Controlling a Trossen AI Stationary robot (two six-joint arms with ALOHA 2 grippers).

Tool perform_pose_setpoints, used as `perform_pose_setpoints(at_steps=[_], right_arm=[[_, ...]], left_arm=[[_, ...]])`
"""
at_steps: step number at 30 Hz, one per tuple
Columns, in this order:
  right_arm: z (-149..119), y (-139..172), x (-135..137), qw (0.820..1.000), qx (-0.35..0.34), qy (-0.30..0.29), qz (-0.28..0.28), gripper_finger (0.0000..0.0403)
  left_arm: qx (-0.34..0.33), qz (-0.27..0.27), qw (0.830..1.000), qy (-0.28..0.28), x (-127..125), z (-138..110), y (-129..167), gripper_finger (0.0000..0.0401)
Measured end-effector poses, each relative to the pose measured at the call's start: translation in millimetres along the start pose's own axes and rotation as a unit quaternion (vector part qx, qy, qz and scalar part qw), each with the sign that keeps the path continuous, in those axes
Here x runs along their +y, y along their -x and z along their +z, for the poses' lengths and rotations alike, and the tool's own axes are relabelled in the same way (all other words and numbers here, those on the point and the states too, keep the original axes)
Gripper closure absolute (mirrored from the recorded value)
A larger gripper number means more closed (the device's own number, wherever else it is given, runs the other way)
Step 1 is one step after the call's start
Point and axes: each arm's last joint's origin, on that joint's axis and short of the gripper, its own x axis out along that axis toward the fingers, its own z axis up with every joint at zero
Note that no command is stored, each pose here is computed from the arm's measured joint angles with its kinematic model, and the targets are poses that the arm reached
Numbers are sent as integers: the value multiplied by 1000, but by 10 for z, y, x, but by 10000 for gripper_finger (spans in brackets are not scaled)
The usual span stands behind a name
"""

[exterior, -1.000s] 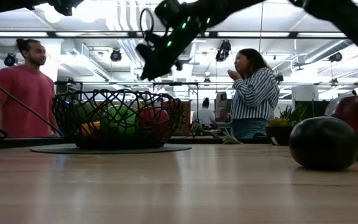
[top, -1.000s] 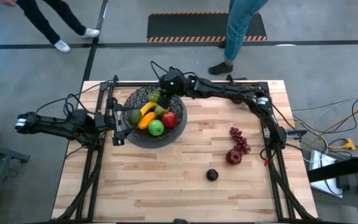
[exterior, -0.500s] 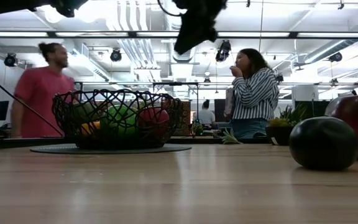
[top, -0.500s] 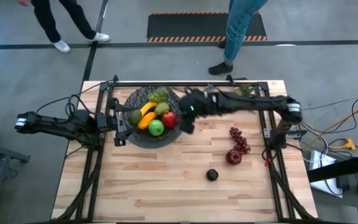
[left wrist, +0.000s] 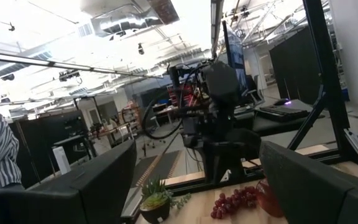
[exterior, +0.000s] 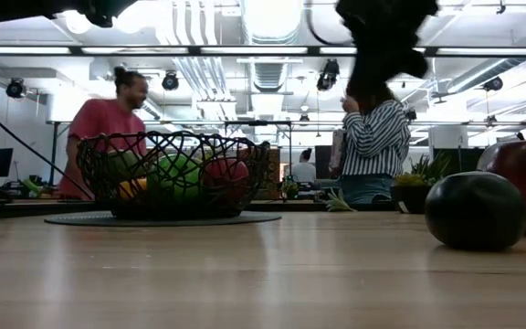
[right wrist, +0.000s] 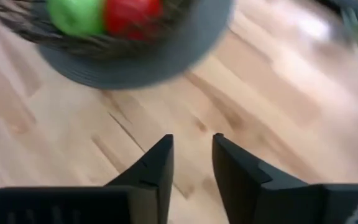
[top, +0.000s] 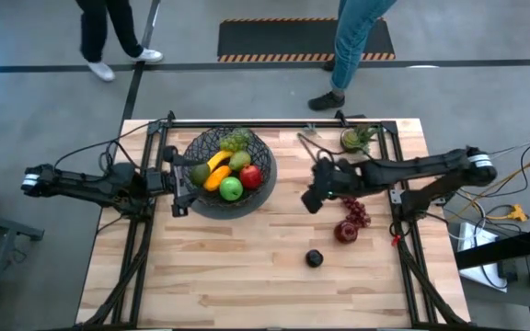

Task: Build produce basket
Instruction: Put the red grapes into the basket

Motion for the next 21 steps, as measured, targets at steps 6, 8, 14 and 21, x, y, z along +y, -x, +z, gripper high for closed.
perform_pose_setpoints(at_steps=[6,8,14,21], right_arm=[[-326,9,-223,990,95,-101,5,229],[-402,-14,-257,983,132,-127,8,205],[-585,-31,-409,962,217,-144,-86,171],[-693,-13,-502,942,277,-137,-134,184]], left_arm=[[-3,1,1000,-1,4,9,2,79],[-4,1,1000,-1,4,10,2,79],[-5,2,1000,-1,5,12,3,79],[-5,2,1000,-1,5,15,0,79]])
